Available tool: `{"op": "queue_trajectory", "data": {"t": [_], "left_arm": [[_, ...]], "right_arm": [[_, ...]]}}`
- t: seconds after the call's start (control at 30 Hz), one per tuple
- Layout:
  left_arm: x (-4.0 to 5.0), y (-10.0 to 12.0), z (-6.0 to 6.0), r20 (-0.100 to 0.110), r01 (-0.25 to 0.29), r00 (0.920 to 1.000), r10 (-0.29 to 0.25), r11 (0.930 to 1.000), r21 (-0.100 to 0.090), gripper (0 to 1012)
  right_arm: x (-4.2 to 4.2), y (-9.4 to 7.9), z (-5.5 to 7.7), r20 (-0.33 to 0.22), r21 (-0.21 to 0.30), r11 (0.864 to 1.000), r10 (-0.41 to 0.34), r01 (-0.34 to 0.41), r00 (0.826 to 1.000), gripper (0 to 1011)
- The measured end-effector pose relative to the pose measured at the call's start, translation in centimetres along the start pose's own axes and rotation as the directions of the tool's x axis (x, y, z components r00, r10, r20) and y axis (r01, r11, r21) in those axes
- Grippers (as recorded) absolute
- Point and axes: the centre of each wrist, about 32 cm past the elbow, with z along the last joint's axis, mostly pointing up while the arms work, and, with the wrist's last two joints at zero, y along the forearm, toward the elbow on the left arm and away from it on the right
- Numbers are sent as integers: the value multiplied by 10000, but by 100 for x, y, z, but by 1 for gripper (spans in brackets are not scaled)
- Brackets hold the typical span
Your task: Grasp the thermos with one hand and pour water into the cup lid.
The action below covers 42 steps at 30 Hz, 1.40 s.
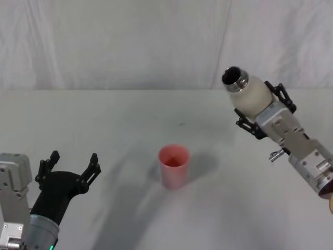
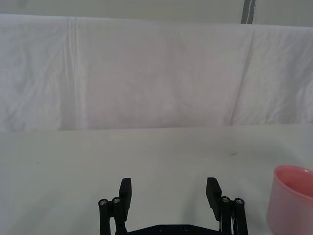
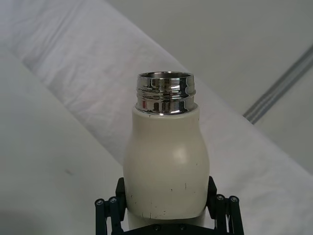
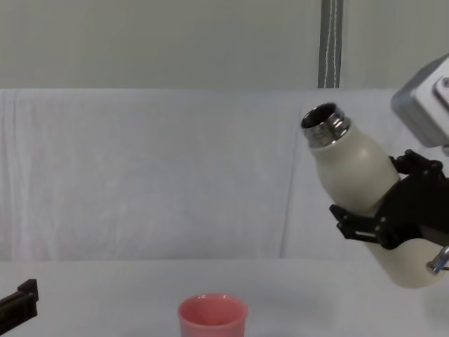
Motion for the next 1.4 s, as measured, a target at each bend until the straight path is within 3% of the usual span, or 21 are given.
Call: {"op": "queue_trajectory", "data": {"t": [0.5, 0.63, 0.93, 1.1, 1.4], "left_arm": [[0, 0, 0, 0, -1, 10000, 1, 10000, 0, 1001], [0, 0, 0, 0, -1, 10000, 1, 10000, 0, 1001], [0, 0, 0, 0, 0, 10000, 0, 10000, 1, 1001], [0, 0, 0, 0, 0, 10000, 0, 10000, 0, 1001], [0, 0, 0, -1, 0, 10000, 0, 10000, 0, 1001]], "right_arm": [[-139, 40, 6, 1407, 121, 9938, 1076, -1104, 9842, 950], [-192, 46, 14, 2037, -121, 9908, 1343, -1346, 9698, 950], [-264, 67, 23, 2653, -495, 9871, 1603, -1526, 9508, 950], [-316, 77, 22, 3114, -709, 9857, 1674, -1528, 9354, 950], [-442, 80, 14, 4150, -1012, 9827, 1836, -1553, 8911, 950]]}}
